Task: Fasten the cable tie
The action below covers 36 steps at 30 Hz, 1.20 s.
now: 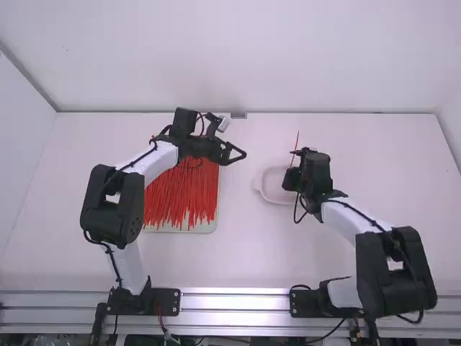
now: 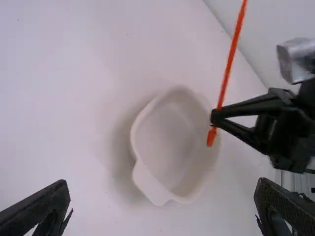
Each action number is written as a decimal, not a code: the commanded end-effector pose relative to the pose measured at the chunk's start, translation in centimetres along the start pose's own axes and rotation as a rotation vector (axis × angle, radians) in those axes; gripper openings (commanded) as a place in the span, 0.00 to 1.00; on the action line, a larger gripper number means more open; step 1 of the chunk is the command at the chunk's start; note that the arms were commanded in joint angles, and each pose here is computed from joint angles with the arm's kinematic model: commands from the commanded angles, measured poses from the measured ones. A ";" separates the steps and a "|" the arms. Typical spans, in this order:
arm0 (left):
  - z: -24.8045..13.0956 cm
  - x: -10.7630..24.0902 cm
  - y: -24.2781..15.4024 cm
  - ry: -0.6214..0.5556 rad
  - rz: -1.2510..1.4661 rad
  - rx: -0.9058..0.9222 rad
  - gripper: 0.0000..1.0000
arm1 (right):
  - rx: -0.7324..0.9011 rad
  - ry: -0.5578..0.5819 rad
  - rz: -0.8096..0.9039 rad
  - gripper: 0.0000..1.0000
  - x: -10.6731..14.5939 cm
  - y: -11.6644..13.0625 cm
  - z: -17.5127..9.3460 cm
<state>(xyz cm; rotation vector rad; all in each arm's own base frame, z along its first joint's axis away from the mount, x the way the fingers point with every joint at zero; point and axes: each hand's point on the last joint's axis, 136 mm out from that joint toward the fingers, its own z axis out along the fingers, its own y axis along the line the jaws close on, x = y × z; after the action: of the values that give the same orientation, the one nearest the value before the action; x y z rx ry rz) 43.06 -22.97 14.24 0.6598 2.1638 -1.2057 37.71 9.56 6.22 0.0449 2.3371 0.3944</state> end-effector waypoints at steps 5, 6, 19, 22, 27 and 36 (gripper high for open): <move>-0.1 -0.5 -0.1 -0.007 0.028 0.021 0.99 | 0.009 0.063 0.043 0.00 2.7 -1.0 2.8; -0.1 -0.5 -0.1 -0.009 0.029 0.021 0.99 | 0.005 0.062 0.042 0.00 2.7 -0.9 2.8; -0.2 -0.6 0.0 -0.010 0.034 0.012 0.99 | -0.002 0.048 0.037 0.99 2.1 -0.6 2.2; -0.2 -0.5 0.0 -0.007 0.033 0.013 0.99 | -0.003 0.042 0.037 0.99 1.6 -0.4 1.3; -1.0 -0.6 0.1 0.004 0.033 -0.059 0.99 | 0.002 0.034 0.035 0.98 0.6 0.3 -2.2; -4.3 -0.4 -0.5 0.049 0.004 -0.246 0.99 | -0.015 -0.016 0.028 0.98 -0.7 1.5 -7.9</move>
<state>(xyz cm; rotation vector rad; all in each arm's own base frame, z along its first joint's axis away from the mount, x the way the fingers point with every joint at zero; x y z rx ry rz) 41.28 -20.63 13.52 0.5858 2.3599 -1.0303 32.97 8.83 11.27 0.0732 2.3495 0.4177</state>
